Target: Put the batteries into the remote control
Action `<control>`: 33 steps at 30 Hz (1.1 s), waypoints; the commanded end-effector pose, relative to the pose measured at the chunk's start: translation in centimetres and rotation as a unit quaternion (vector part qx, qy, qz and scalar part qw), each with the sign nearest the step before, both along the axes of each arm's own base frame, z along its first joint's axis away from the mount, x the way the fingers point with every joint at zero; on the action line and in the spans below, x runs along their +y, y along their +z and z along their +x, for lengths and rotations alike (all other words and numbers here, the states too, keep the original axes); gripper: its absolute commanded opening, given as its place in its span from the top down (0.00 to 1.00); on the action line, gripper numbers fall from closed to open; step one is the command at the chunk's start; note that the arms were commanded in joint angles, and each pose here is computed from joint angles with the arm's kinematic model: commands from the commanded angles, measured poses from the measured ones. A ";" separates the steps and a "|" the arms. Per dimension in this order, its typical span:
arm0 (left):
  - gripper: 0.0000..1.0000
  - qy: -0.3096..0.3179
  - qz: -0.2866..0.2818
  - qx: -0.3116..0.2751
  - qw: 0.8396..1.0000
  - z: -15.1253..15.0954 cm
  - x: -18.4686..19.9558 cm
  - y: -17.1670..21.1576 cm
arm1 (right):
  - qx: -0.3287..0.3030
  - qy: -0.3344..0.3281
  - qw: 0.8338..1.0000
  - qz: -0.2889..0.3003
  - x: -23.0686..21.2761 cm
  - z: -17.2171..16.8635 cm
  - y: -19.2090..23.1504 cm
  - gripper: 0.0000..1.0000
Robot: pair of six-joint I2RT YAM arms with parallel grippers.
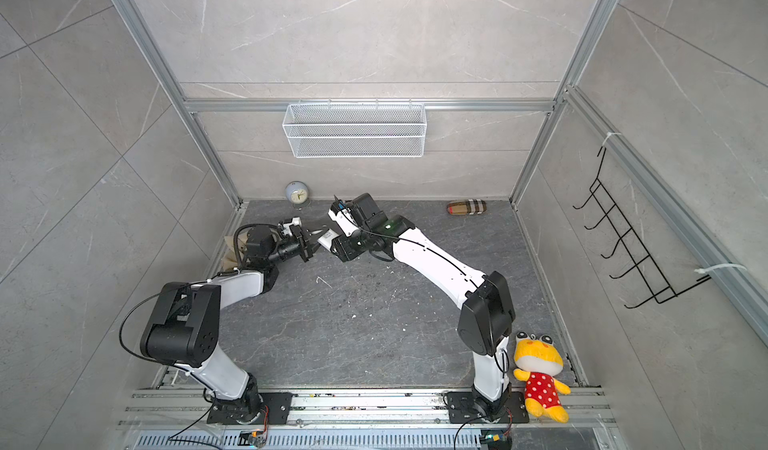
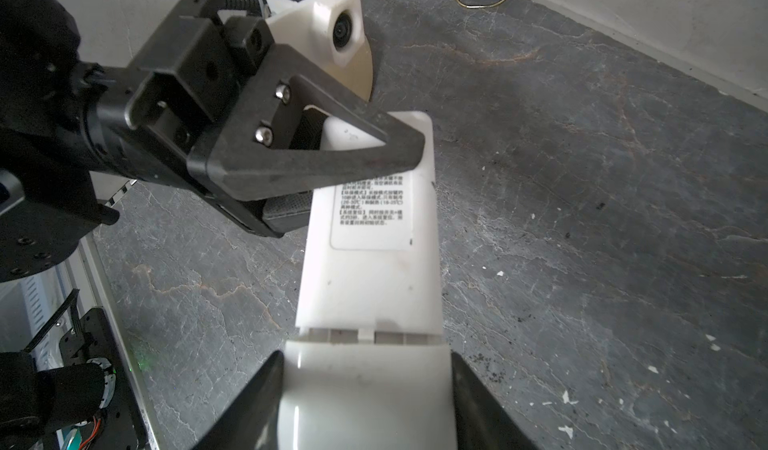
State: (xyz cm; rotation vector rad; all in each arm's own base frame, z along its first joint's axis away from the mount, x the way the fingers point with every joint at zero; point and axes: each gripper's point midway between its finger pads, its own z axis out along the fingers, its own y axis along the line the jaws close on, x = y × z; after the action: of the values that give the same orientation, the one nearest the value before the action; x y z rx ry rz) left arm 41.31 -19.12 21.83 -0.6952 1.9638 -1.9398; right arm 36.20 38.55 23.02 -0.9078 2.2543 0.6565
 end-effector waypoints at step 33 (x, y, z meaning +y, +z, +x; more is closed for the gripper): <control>1.00 0.011 -0.010 -0.041 0.999 0.7 0.3 1.8 | -0.023 -0.041 0.999 0.023 -3.2 0.3 4.6 0.01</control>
State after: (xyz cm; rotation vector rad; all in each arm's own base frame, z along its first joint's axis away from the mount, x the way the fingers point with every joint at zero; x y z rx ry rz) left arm 41.52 -19.09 22.21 -0.6857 1.9378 -1.9522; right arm 36.34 37.67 24.36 -0.8791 2.2528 0.6493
